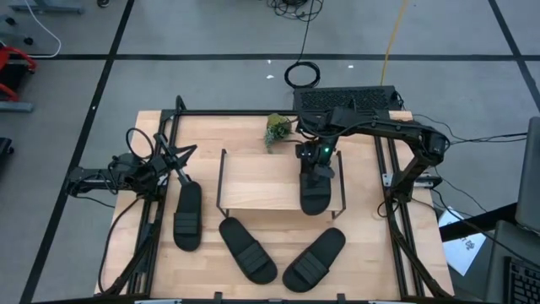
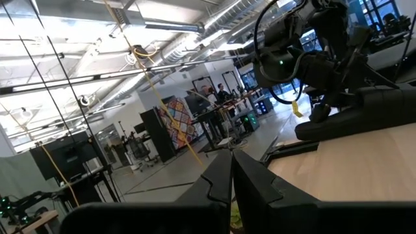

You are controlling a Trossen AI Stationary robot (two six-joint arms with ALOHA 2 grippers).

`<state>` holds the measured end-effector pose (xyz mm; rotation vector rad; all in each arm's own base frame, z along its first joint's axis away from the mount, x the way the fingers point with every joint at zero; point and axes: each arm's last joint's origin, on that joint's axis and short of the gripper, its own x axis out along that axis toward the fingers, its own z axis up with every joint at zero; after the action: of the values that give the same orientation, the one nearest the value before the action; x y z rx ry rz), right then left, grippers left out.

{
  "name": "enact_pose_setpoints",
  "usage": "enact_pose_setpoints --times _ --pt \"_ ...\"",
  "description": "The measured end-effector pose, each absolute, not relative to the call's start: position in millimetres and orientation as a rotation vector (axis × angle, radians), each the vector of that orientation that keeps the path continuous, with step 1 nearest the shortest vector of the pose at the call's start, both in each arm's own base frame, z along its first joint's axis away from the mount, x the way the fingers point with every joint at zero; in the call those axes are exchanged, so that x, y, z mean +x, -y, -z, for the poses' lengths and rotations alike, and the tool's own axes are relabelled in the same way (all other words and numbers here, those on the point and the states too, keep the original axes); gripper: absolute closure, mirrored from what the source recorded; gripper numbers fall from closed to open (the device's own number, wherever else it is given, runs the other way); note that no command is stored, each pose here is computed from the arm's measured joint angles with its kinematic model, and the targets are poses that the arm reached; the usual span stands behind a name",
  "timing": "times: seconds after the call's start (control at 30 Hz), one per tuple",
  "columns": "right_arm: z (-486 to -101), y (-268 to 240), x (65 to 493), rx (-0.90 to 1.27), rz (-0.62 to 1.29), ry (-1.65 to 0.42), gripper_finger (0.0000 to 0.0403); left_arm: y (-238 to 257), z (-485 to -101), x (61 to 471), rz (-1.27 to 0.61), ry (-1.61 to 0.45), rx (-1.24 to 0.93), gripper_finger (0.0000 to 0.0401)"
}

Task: Pick and place slides into the shelf
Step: Put the black slide on the shelf

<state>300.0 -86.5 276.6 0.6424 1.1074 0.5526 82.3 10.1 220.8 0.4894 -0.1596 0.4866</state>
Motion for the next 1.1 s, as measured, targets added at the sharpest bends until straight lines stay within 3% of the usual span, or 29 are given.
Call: enact_pose_setpoints --times 0.53,0.7,1.1 --pt "-309 83 284 0.552 -0.441 -1.024 0.0125 -10 -221 82 -0.484 0.160 0.490 0.0380" --pt "-306 91 281 0.483 -0.334 -1.073 0.0118 -10 -221 82 -0.483 0.161 0.490 0.0380" --pt "-307 121 269 0.469 -0.323 -0.999 0.0124 -10 -221 82 -0.483 0.161 0.490 0.0380"
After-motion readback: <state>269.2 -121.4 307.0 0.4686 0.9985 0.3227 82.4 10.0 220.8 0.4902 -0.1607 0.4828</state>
